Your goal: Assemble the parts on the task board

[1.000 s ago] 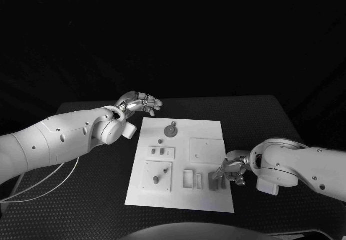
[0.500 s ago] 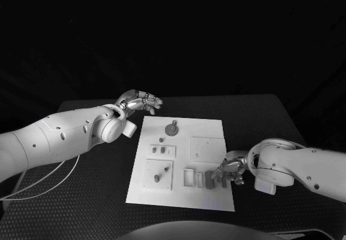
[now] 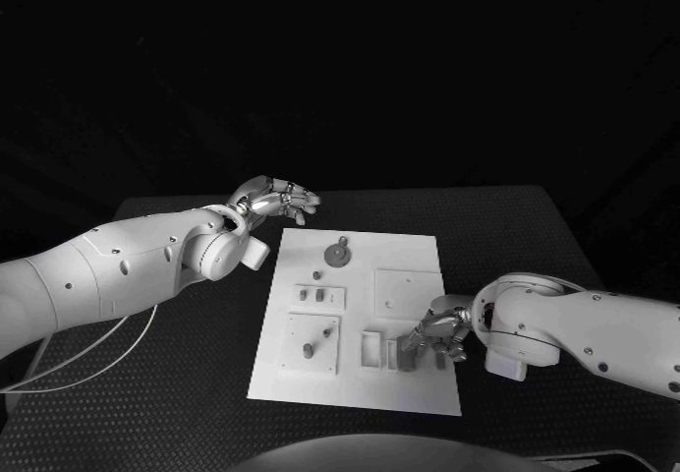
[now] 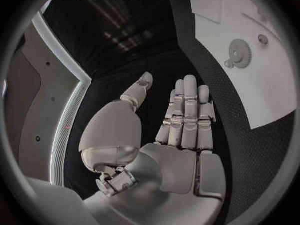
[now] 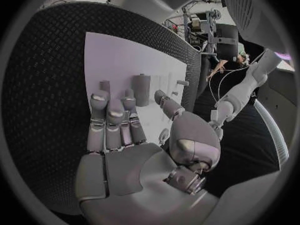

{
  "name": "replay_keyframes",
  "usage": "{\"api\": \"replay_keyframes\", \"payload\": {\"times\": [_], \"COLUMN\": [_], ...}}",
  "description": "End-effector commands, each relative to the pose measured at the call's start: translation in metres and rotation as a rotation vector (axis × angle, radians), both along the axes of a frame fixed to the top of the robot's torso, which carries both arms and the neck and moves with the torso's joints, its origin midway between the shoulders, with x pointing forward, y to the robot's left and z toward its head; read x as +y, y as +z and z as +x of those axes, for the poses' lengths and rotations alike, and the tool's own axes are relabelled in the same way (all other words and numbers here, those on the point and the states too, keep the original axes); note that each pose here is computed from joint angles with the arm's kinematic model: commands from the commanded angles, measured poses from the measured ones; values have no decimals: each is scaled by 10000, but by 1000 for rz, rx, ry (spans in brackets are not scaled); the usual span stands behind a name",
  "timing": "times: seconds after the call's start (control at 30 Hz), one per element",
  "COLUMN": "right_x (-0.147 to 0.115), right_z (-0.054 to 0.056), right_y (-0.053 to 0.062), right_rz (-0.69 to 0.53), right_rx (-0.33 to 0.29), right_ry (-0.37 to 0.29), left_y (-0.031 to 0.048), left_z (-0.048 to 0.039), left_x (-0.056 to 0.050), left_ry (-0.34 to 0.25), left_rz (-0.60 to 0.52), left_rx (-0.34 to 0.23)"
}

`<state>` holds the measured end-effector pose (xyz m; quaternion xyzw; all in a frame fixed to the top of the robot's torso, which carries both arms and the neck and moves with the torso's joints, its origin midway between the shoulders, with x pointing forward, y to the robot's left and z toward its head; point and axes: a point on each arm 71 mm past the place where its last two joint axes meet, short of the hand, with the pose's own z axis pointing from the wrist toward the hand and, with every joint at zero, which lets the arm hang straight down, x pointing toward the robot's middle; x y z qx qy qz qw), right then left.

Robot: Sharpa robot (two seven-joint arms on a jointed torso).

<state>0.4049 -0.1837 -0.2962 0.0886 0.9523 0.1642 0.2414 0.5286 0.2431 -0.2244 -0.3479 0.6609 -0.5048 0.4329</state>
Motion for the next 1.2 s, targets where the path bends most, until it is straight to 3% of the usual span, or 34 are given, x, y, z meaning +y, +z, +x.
{"api": "replay_keyframes", "payload": {"times": [0.03,0.67,1.07,1.2], "right_x": [22,136,195,184], "right_z": [16,-14,-59,-42], "right_y": [-5,-91,-198,-187], "right_rz": [-13,-31,-53,-65], "right_rx": [-19,3,-22,-59], "right_ry": [1,26,43,45], "left_y": [7,8,8,9], "left_z": [-5,-6,-7,-7], "left_x": [-28,-31,-11,-9], "left_ry": [-14,-16,-11,-11], "left_rz": [-14,-14,-12,-12], "left_rx": [-1,2,2,2]}}
